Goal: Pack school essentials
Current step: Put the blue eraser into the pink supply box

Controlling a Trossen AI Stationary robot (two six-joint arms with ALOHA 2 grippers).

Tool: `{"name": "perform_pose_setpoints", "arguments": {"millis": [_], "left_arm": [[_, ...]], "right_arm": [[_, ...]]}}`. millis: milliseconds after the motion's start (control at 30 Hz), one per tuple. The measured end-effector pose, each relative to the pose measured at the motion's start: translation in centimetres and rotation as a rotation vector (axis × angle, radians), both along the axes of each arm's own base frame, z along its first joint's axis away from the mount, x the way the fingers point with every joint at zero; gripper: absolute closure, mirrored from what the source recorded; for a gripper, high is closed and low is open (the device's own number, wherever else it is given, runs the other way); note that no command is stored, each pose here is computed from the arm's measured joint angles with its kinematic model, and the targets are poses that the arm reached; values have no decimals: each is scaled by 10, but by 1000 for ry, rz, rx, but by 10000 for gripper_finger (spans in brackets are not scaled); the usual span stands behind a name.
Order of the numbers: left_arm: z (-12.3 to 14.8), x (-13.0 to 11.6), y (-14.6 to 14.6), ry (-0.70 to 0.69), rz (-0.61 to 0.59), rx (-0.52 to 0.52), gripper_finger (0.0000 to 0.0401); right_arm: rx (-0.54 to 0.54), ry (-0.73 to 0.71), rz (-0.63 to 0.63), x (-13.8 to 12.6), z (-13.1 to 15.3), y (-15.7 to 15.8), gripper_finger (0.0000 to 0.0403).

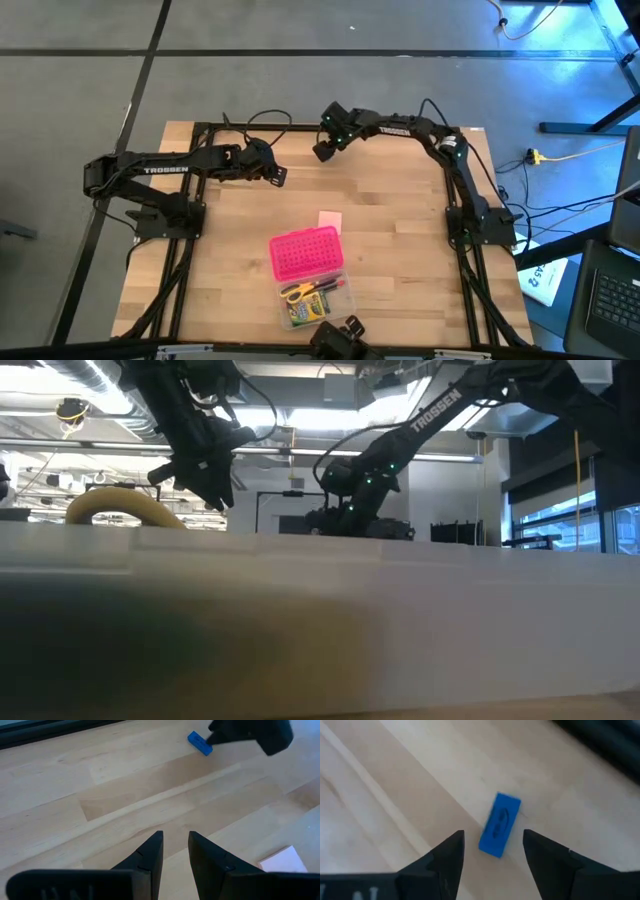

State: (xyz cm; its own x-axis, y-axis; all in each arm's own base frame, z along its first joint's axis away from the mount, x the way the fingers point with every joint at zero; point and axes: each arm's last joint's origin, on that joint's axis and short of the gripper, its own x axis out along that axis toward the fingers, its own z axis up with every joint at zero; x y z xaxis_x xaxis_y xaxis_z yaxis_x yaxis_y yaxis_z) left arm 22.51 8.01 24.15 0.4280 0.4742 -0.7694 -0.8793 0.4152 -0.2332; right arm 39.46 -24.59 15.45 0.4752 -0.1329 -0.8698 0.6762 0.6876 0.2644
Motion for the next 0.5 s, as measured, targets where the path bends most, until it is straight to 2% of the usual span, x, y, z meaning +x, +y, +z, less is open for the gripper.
{"name": "perform_pose_setpoints", "arguments": {"millis": [133,500], "left_arm": [[0,0,0,0,0,0,316],[0,0,0,0,0,0,316]], "right_arm": [[13,12,16,4,-11,4,199],[0,2,48,7,-10,6,199]]}}
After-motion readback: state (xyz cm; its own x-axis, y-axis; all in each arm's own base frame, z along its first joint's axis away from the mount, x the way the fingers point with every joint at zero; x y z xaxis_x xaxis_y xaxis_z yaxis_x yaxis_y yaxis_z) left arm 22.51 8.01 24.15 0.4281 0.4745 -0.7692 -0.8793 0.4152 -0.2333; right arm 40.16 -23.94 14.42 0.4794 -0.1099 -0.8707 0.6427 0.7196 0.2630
